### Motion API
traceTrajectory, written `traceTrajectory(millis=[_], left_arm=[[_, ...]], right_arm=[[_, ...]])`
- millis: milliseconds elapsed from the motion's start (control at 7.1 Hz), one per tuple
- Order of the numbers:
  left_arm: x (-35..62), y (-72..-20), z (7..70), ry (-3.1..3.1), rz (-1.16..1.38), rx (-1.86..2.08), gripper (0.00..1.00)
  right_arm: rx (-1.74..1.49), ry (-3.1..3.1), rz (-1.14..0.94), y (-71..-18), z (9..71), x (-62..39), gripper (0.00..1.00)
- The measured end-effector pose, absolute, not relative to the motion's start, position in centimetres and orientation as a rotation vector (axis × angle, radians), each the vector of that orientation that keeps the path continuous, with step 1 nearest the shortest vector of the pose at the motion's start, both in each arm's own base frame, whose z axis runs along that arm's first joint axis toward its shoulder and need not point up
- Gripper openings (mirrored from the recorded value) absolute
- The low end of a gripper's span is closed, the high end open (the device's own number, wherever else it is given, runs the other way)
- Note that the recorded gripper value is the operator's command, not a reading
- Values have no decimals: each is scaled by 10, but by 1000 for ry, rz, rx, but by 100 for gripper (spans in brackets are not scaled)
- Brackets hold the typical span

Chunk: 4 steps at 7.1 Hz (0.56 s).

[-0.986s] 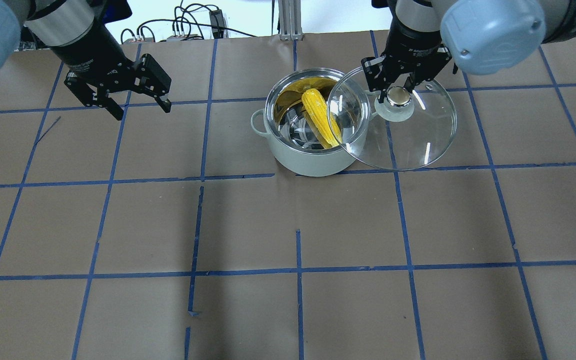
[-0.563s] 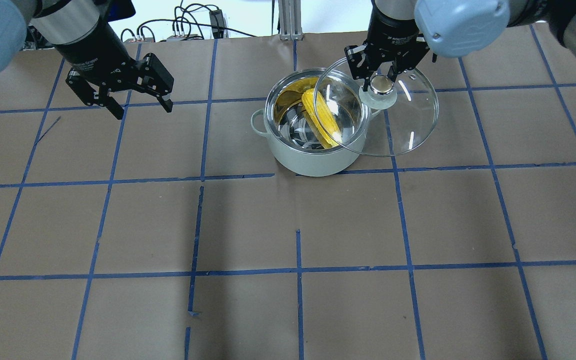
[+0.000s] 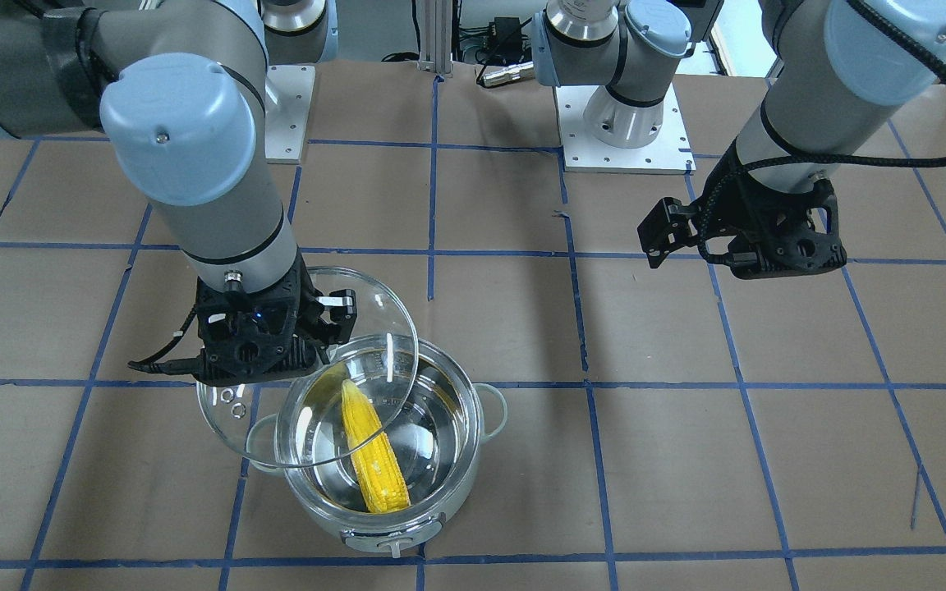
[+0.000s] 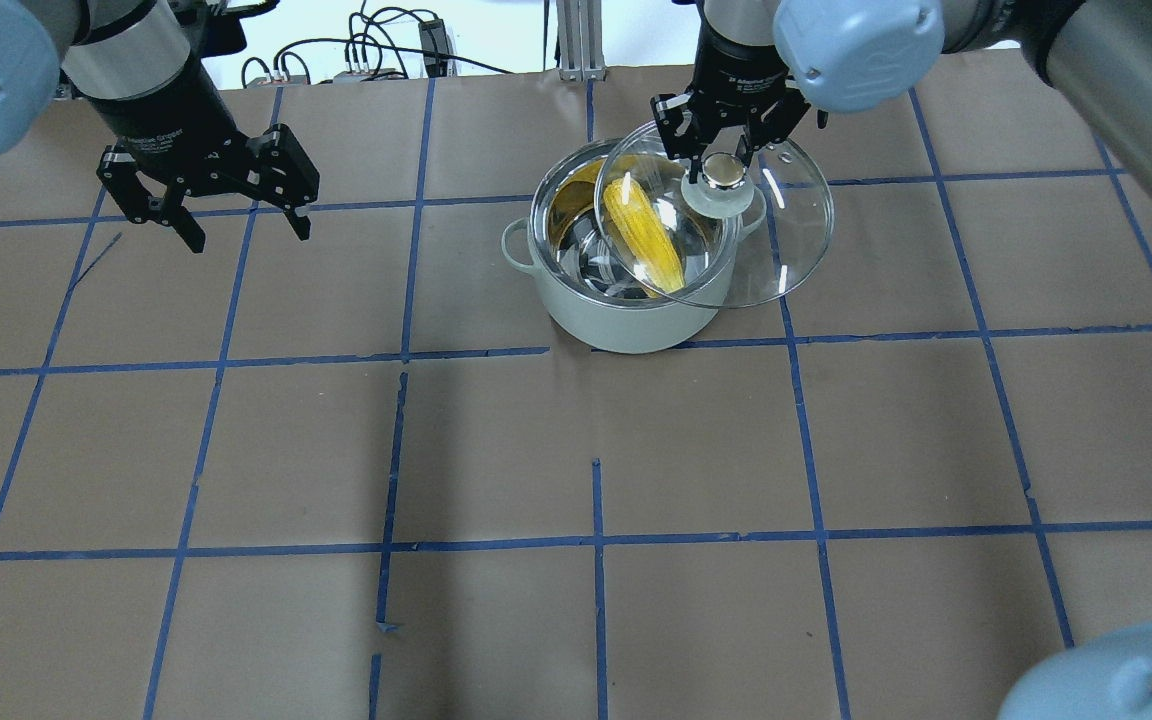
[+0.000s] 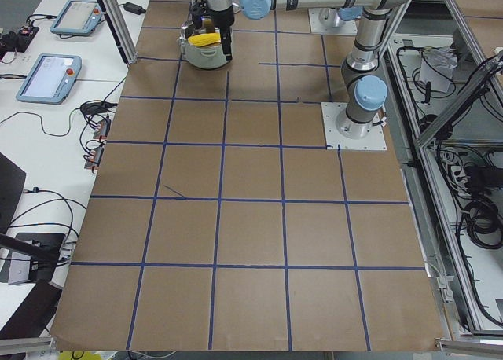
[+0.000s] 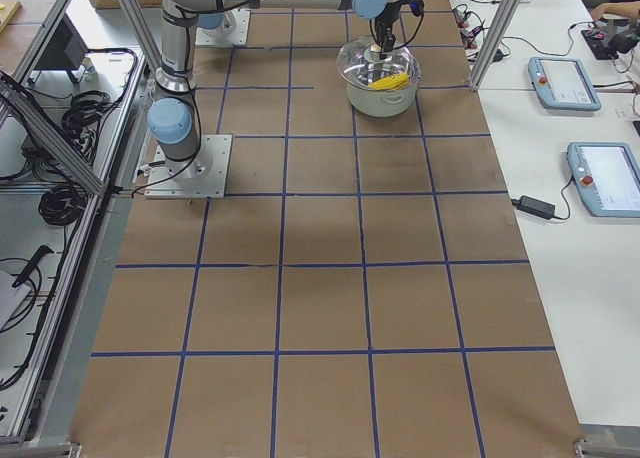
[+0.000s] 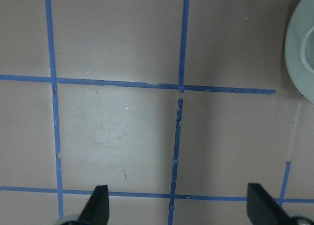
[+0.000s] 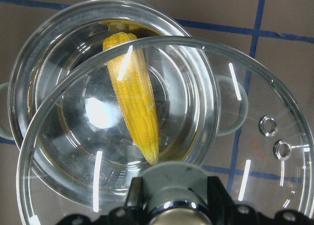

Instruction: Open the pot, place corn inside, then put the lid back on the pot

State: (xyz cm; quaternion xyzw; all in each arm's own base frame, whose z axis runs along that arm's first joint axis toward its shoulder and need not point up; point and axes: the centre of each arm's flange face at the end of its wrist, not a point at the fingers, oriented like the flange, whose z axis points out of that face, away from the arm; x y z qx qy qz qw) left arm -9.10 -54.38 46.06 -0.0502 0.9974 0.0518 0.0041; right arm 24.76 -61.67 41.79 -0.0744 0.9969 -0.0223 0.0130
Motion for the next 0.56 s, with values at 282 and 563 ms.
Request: traceTrajectory(millis=[282,563], left_arm=[[-91,-544,460,3125,161,-160,100],[-91,-544,461,3127,160,-161,100]], right_arm=[[-255,3097,-52,-627,405,267,34],[-264,3095,-44,-637,393,276,34]])
